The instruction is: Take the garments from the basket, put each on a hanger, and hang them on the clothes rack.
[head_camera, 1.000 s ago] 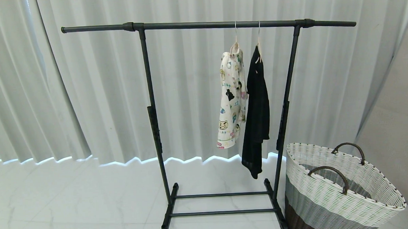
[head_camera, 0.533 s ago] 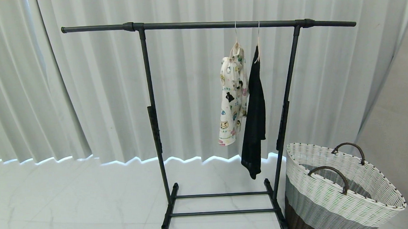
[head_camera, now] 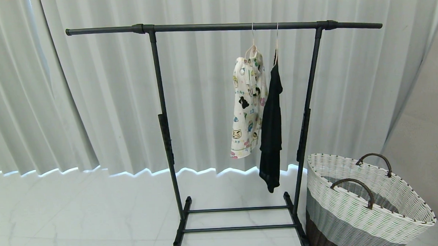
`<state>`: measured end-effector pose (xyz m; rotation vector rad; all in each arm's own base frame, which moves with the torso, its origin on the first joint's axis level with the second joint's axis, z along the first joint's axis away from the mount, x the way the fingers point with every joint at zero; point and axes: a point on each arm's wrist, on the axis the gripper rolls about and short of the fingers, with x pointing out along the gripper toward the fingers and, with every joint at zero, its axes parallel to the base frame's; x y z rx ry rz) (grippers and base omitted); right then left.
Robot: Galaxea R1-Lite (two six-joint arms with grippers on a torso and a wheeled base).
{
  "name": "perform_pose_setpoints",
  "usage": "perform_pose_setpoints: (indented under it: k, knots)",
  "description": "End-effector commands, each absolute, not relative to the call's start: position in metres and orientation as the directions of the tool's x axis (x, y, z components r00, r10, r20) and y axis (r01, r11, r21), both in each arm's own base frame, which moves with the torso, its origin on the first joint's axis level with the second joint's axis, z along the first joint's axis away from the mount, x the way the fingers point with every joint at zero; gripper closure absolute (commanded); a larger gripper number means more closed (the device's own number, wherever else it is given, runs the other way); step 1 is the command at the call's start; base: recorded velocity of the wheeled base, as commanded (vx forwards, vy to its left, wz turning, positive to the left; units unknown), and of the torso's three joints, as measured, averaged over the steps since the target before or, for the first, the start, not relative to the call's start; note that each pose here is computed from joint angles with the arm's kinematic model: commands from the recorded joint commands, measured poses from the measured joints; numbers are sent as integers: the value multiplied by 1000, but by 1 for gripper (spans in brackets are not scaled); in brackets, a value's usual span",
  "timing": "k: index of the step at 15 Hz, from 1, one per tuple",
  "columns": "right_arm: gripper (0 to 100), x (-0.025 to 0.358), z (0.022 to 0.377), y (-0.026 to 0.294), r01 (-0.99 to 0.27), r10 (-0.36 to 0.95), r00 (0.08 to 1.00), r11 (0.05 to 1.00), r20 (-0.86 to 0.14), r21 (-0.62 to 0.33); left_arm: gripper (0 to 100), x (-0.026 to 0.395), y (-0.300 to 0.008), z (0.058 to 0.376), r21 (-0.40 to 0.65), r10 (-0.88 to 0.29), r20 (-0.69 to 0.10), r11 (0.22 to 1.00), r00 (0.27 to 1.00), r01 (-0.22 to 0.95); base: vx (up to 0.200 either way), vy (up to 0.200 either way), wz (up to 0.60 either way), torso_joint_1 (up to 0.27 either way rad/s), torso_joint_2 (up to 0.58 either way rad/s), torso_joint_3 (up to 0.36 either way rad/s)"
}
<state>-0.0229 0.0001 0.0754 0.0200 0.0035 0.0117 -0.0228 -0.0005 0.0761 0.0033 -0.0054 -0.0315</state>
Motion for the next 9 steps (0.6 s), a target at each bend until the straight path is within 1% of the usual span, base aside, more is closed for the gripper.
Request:
perform_pose_setpoints:
  k: [1,9]
  knots:
    - [0,-23,75,0,-12,12,1000,1000,-3,20,0,-23,-1,76,3,-32,6,999,999,32,0,0,0,0,0,0]
    - [0,-23,75,0,-14,14,1000,1000,-5,20,0,-23,-1,76,3,-32,6,999,999,32,0,0,0,0,0,0]
